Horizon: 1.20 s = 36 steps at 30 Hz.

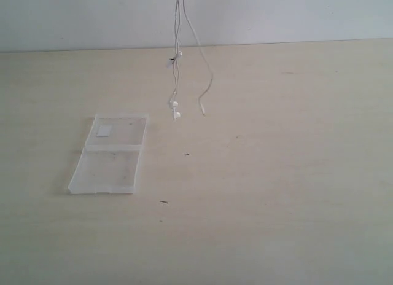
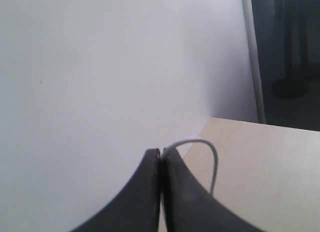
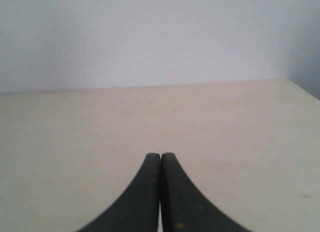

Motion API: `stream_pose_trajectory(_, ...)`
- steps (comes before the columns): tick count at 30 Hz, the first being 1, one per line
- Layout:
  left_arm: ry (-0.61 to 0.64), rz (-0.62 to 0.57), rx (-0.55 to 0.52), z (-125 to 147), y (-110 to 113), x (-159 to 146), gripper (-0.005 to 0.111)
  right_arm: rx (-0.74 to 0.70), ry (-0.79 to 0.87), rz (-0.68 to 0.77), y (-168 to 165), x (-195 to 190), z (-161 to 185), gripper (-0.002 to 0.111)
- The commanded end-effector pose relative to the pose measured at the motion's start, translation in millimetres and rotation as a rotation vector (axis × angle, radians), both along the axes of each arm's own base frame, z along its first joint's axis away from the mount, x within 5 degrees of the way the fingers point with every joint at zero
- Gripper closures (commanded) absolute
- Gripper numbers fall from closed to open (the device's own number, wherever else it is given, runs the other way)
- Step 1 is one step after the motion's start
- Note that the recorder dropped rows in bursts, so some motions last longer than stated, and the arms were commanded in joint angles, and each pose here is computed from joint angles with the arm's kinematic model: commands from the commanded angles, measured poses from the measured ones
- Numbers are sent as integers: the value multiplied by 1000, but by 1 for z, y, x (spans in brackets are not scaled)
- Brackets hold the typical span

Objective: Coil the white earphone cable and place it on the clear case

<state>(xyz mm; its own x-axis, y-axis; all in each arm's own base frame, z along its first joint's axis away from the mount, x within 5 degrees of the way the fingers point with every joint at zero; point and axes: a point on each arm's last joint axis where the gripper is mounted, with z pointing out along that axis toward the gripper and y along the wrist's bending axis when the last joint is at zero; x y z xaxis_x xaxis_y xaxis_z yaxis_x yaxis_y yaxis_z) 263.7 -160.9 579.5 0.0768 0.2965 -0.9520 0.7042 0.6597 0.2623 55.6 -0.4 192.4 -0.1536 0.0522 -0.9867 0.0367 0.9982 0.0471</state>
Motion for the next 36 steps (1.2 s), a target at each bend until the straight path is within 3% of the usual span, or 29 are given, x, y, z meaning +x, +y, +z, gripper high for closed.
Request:
stream_pose_trajectory(1,-3,19,20,-6,-4,11,107,154,-166,-26,-1,1,13,108)
stream_pose_trajectory(6,14,20,30,-13,-8,19,107,237,-392,-84,-8,-2,33,108)
stream_pose_trajectory(10,2,21,32,-12,-8,19,107,430,-650,-120,-16,-10,52,108)
stream_pose_trajectory(13,-26,23,31,-10,-7,19,107,380,-778,-77,-14,-18,72,108)
stream_pose_trajectory(17,-29,24,26,-9,-7,19,107,279,-747,-13,-7,-6,111,108)
stream_pose_trajectory(22,-28,23,27,-10,-7,19,107,83,-531,67,1,60,146,108)
stream_pose_trajectory(27,-28,23,27,-10,-7,19,107,-4,-251,294,16,151,140,108)
stream_pose_trajectory(29,-28,23,27,-10,-7,19,107,7,-177,497,30,183,129,108)
stream_pose_trajectory(34,-28,23,27,-10,-7,19,107,75,-190,1061,62,226,104,108)
stream_pose_trajectory(36,-28,23,27,-10,-7,19,107,87,-163,1087,62,244,94,108)
